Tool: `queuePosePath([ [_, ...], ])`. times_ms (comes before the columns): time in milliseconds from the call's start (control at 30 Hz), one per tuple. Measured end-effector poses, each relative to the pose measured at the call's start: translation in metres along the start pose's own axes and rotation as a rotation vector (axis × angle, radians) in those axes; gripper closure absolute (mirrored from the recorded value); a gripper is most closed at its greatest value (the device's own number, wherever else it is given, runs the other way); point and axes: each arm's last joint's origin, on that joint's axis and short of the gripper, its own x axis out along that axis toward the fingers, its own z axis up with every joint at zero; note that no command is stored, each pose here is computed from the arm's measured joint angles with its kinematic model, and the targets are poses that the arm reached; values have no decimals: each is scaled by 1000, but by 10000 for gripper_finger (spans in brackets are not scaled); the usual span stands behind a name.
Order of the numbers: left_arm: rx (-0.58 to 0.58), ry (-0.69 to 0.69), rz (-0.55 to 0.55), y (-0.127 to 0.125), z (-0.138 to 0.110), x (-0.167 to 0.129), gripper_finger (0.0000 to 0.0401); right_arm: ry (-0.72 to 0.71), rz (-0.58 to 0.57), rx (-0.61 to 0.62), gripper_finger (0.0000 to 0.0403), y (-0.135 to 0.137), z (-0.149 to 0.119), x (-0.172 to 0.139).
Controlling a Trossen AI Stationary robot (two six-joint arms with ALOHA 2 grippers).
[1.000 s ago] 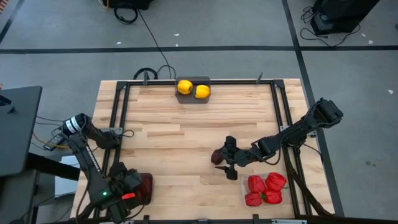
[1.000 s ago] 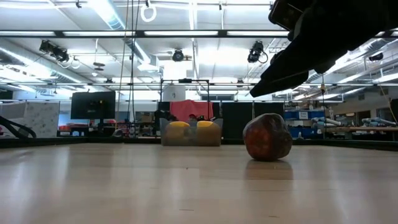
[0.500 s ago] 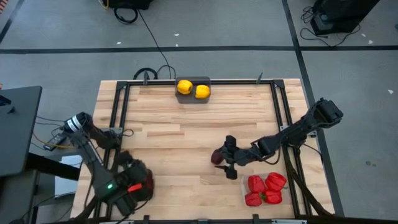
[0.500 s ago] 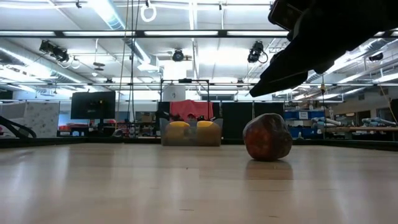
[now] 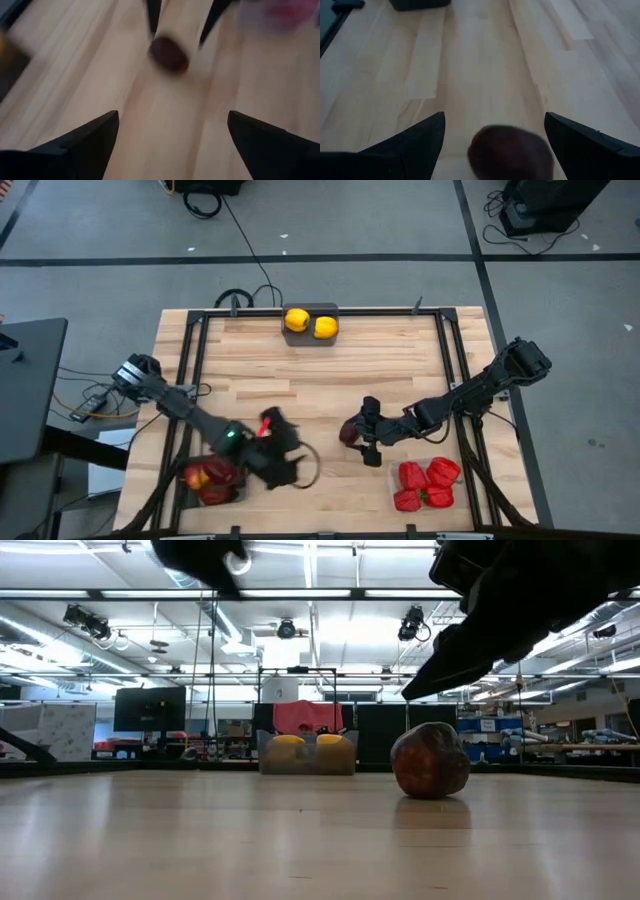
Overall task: Sort produce into baskets
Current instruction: Put the red apple into the bottom black bin
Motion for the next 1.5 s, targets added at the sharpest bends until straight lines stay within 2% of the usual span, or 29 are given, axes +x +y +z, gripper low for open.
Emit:
queuePosePath([
  [167,-65,-189,-72,11,20,40,22,4,-36,22,53,-3,2,-8],
  [267,-138,-245,-56,23,28,60,22,-12,-180,86,53,-11,5,-22],
  [333,-155,-236,-46,30,28,75,22,-33,-294,143,53,-17,5,-34],
  [433,-194,-228,-101,33,30,101,22,-53,-397,208,53,-26,6,-50],
  [567,-243,-241,-167,33,30,132,22,-67,-404,259,53,-31,9,-63],
  [900,-272,-220,-135,31,18,187,22,-47,-367,259,53,-28,8,-64],
  [1233,-236,-129,-178,24,0,207,25,-44,-349,265,53,-27,7,-61],
  [1367,-234,-119,-171,23,-3,211,62,-45,-348,266,53,-27,7,-61],
  [1500,-236,-122,-162,24,-3,212,138,-40,-352,267,53,-27,7,-61],
])
